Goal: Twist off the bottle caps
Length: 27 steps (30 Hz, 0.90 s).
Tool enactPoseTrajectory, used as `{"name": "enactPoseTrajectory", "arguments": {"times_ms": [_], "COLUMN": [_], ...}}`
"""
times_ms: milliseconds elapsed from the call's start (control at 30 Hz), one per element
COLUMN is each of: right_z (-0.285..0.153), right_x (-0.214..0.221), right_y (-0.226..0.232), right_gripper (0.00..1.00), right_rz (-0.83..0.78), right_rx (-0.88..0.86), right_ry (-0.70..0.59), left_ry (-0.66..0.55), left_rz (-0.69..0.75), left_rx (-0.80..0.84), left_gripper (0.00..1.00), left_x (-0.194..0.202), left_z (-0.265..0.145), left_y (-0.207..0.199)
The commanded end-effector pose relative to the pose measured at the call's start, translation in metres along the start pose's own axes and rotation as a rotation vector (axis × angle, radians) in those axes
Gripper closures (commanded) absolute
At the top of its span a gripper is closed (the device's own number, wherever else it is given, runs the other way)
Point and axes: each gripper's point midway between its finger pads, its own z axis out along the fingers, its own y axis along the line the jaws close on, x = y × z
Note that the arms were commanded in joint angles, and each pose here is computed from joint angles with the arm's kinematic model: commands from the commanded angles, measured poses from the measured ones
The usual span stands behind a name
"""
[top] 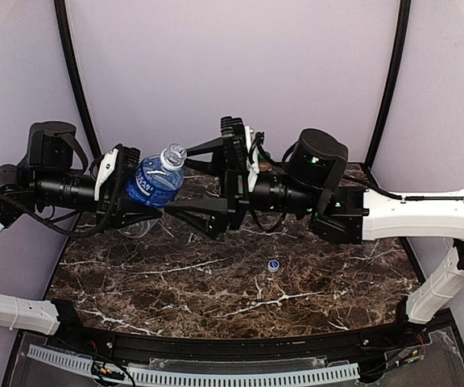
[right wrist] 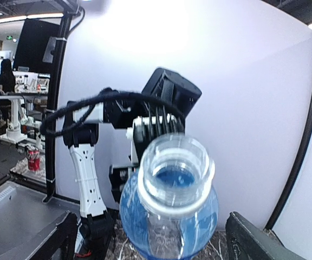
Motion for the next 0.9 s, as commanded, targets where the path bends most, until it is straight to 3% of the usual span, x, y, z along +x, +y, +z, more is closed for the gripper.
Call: {"name": "enactPoseTrajectory", "arguments": {"times_ms": [0, 267, 400, 467, 633, 700, 800, 867], "right_z": [0.003, 0.016, 0.021, 0.022, 0.024, 0.024, 0.024, 0.023], "right_x": [-0.064, -0.060, -0.051, -0.049, -0.044, -0.044, -0.043, -0.042], "right_y": [0.001, -0.003, -0.003, -0.003, -0.004, -0.005, -0.007, -0.006], "right_gripper": [0.09, 0.26, 0.30, 0.37, 0.42, 0.53, 0.82, 0.88], "right_rz": [-0.048, -0.002, 0.008, 0.012, 0.020, 0.022, 0.028, 0.024], "right_rx": [-0.010, -0.030, -0.035, -0.039, -0.033, -0.032, -0.019, -0.018], "right_ry": [-0.191, -0.117, -0.083, -0.075, -0.054, -0.055, -0.050, -0.050], "left_ry": [-0.012, -0.006, -0.009, -0.005, -0.003, -0.004, 0.001, 0.005], "left_rz": [-0.010, -0.008, -0.008, -0.006, -0.001, 0.000, 0.002, 0.005], "left_rx": [0.028, 0.028, 0.027, 0.021, 0.020, 0.019, 0.015, 0.013], "left_gripper": [0.69, 0.69, 0.69, 0.69, 0.69, 0.69, 0.69, 0.69], "left_x": [-0.004, 0.000, -0.001, 0.000, 0.001, 0.001, 0.003, 0.004], "left_z": [-0.006, -0.005, -0.006, -0.006, -0.005, -0.005, -0.005, -0.005], "left_y": [-0.006, -0.007, -0.007, -0.006, -0.006, -0.006, -0.006, -0.006]}}
